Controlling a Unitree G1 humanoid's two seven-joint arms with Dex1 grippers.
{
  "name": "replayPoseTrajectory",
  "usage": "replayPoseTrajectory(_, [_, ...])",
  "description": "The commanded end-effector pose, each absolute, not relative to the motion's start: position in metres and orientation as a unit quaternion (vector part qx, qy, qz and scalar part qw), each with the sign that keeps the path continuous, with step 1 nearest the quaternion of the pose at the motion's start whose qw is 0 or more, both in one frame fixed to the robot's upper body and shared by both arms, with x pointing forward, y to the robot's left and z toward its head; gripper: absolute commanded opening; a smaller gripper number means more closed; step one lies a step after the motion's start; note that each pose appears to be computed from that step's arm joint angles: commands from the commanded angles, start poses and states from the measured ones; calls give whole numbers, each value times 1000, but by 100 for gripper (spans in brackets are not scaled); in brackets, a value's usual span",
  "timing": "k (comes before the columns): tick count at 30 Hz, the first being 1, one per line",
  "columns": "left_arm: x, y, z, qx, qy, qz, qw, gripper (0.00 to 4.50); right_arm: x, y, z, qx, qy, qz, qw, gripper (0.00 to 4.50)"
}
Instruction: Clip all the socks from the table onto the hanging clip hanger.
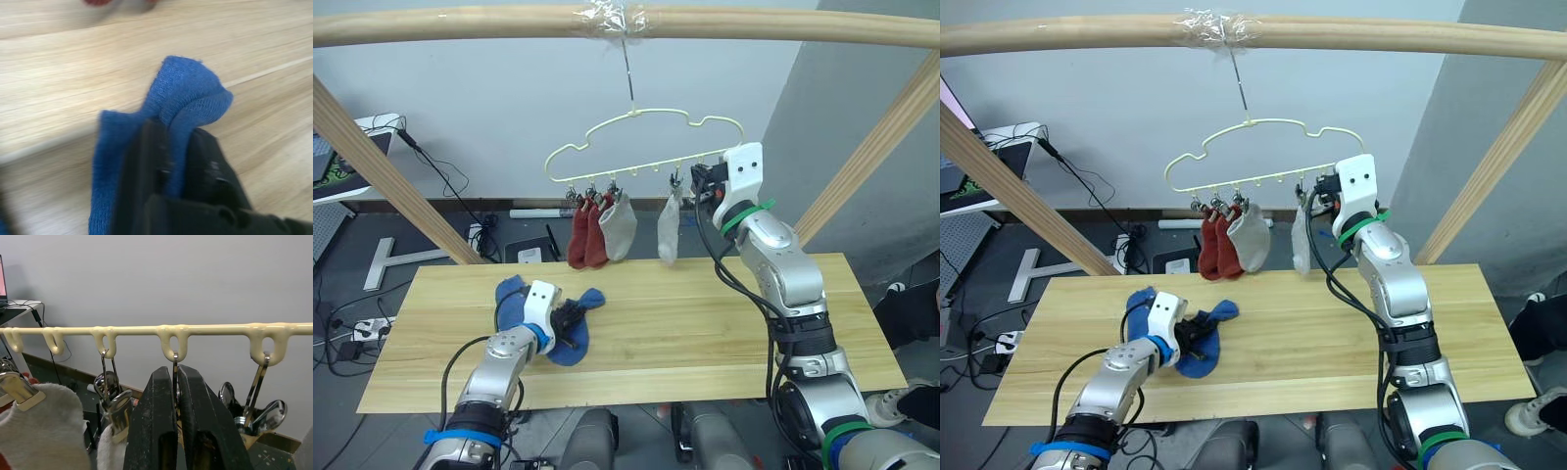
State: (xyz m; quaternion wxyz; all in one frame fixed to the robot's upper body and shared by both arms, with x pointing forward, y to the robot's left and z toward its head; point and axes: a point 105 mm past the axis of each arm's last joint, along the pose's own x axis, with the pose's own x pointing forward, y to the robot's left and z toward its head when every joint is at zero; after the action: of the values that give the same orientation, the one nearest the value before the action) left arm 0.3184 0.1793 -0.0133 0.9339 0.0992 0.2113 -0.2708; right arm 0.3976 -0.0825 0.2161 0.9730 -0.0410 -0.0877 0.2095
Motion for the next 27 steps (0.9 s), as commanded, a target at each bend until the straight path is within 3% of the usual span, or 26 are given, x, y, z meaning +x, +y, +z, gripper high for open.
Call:
replayPoseTrajectory(1, [311,138,2,49,172,-326,928,5,394,-87,230,-19,-87,230,969,0])
replayPoseTrajectory(10, [316,79,71,-10,45,-382,923,5,390,-98,238,61,4,268,962,0])
replayPoseTrajectory(15, [320,42,130,-58,-52,-390,917,5,385,-98,249,159,75,278,944,0])
replayPoseTrajectory(27, [331,34,153,-76,-87,-366,924,5,375,-89,248,221,126,284,925,0])
